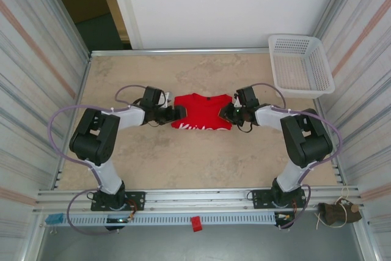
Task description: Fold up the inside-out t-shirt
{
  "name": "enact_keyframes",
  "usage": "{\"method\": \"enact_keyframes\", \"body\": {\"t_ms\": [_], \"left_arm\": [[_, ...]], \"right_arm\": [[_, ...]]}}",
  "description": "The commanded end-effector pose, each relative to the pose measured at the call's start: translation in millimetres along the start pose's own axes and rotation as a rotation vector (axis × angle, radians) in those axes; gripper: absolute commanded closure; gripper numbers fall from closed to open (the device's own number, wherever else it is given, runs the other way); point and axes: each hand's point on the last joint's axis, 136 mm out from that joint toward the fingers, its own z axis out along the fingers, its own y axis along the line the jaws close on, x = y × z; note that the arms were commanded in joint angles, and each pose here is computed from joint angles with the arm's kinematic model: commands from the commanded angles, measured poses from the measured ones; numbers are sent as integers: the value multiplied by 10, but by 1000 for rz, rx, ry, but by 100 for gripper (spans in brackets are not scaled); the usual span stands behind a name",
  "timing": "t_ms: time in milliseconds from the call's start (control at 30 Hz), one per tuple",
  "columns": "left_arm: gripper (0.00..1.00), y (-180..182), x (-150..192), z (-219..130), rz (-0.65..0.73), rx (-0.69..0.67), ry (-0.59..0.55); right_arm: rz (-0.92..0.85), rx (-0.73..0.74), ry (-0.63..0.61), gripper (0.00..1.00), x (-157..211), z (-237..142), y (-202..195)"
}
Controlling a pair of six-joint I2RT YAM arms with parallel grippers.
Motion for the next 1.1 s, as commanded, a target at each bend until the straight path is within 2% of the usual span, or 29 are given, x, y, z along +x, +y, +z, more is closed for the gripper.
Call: {"method": "enact_keyframes", "body": {"t_ms": [0,100,167,267,333,367,400,567,667,733,933,1067], "left_arm": [[21,-46,25,178,32,18,16],[24,-231,6,229,31,117,0],[32,-378,-25,206,34,189,-21],[58,-477,-80,121,33,219,-50],[84,-438,-134,37,23,188,-70],[92,-397,-182,-18,14,166,-82],[95,-339,-219,-81,6,132,-84],[97,67,-410,-500,20,-61,-48],[98,405,-527,-807,39,-203,-19],[98,657,-599,-1015,20,-270,6],[98,1304,-851,-1589,-8,-436,28],[97,1644,-1021,-1885,17,-609,28]], "right_arm": [[8,18,-5,78,21,51,-76],[11,23,-4,79,38,53,-101],[12,23,-3,79,41,48,-104],[9,12,-5,79,25,25,-63],[-4,-8,-12,79,-8,-48,34],[-16,-23,-24,79,-35,-113,104],[-29,-39,-40,79,-65,-198,184],[-108,-91,-108,73,-118,-737,553],[-132,-99,-143,58,-64,-1047,629],[-141,-95,-165,52,-15,-1223,621],[-149,-54,-198,42,169,-1583,453],[-149,-32,-201,34,275,-1751,326]]}}
